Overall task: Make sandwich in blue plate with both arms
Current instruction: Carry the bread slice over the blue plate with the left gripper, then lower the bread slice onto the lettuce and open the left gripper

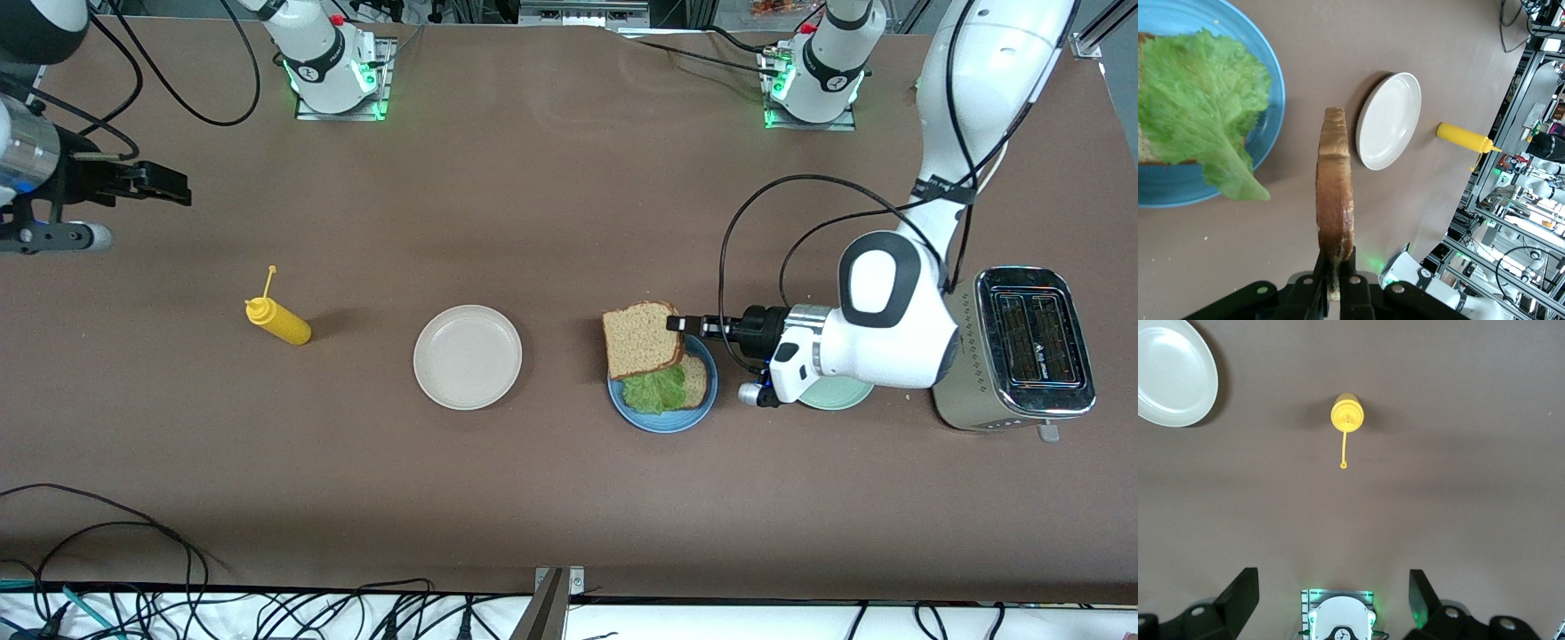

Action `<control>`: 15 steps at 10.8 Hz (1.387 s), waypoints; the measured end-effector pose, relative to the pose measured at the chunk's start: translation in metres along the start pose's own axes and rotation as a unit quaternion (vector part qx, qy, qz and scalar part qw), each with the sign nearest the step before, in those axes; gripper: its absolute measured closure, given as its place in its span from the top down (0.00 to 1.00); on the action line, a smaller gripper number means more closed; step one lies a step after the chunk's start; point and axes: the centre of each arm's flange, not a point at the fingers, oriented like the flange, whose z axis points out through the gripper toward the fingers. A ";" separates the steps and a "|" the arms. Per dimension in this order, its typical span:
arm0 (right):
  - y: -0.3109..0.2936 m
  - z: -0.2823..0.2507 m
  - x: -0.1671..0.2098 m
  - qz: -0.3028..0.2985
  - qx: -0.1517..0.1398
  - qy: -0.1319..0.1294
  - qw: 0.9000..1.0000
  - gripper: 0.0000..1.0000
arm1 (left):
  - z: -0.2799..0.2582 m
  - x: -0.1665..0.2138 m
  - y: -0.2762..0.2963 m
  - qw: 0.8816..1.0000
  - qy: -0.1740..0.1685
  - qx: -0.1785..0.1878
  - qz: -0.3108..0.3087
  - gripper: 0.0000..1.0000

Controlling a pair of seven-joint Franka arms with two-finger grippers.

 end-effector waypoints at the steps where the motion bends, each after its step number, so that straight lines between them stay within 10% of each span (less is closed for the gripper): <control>1: -0.006 0.004 0.003 -0.006 -0.001 -0.004 1.000 1.00 | 0.008 0.006 -0.009 1.000 0.002 0.000 -0.004 0.08; 15: -0.011 0.006 0.007 -0.010 -0.002 0.008 1.000 1.00 | 0.026 0.040 -0.094 0.996 0.017 0.011 0.084 0.08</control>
